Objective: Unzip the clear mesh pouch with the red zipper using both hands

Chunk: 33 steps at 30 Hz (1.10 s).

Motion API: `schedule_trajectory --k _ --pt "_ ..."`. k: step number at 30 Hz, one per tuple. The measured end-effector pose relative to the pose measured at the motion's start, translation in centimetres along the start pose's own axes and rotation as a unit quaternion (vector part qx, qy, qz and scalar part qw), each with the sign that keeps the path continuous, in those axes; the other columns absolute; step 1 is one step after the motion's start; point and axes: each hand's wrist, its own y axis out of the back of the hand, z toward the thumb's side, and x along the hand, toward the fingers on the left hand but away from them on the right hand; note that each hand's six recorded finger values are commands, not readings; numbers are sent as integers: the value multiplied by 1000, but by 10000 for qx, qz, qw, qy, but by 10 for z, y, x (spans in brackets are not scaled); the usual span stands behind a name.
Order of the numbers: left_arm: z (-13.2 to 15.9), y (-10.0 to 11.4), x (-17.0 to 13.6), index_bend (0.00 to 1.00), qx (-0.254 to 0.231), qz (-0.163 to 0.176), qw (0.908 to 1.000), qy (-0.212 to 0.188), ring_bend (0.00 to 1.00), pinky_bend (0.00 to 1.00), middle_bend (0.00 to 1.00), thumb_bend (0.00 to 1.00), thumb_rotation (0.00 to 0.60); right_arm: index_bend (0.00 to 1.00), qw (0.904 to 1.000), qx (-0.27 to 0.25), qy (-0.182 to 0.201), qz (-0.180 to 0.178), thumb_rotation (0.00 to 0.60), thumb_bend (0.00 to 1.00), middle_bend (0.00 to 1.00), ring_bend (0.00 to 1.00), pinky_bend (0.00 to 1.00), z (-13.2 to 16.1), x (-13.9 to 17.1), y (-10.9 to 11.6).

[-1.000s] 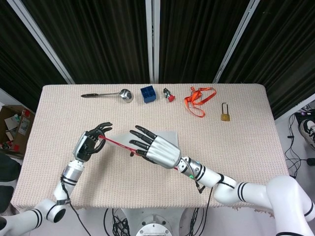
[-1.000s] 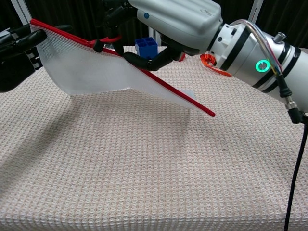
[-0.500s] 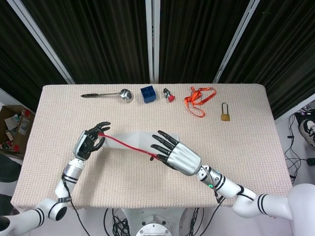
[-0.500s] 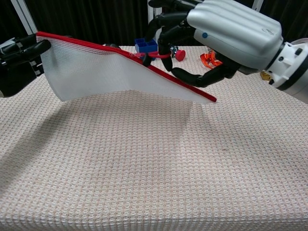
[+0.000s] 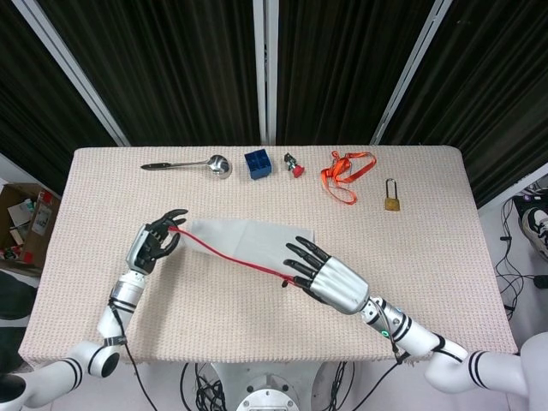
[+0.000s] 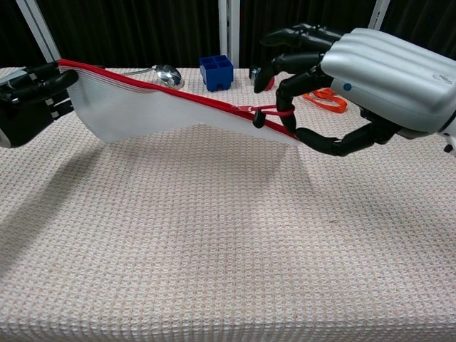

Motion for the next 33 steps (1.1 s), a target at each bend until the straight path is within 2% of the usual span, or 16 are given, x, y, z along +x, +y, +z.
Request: schedule_trajectory --k 9,22,24,26,27,29,30,32,33 --pt "-4 8 1 695 -37 111 9999 78 106 163 243 472 600 909 9997 15 -247 95 600 477 230 0 0 -6 29 -4" --pt "-3 11 0 700 -16 162 9998 81 106 163 244 476 600 906 9986 102 -431 298 600 477 219 0 0 -17 47 -7" --pt "-4 11 0 657 115 126 9998 104 106 163 235 473 600 885 9982 178 -473 318 600 477 209 0 0 -20 47 -8" --pt "-5 10 0 547 337 69 9993 130 105 163 210 445 600 849 9981 170 -487 349 600 471 200 0 0 -20 45 -11" --pt "-5 10 0 437 551 14 9984 152 105 163 185 398 600 823 9979 151 -487 388 600 461 193 0 0 -20 44 -13" --pt "-5 9 -1 323 969 -76 9951 184 104 161 160 319 600 757 9976 134 -477 476 600 421 172 0 0 -19 41 -17" --pt "-5 9 -1 269 1298 -133 9912 202 104 160 150 257 600 670 9973 129 -473 555 600 379 148 0 0 -19 39 -21" --pt "-4 10 -2 219 1852 -205 9822 222 104 157 142 179 600 405 9962 139 -494 707 600 254 75 0 0 -19 37 -27" --pt "-2 11 -3 197 2252 -245 9737 230 104 155 140 140 600 215 9950 155 -531 832 600 161 34 0 0 -20 35 -31"
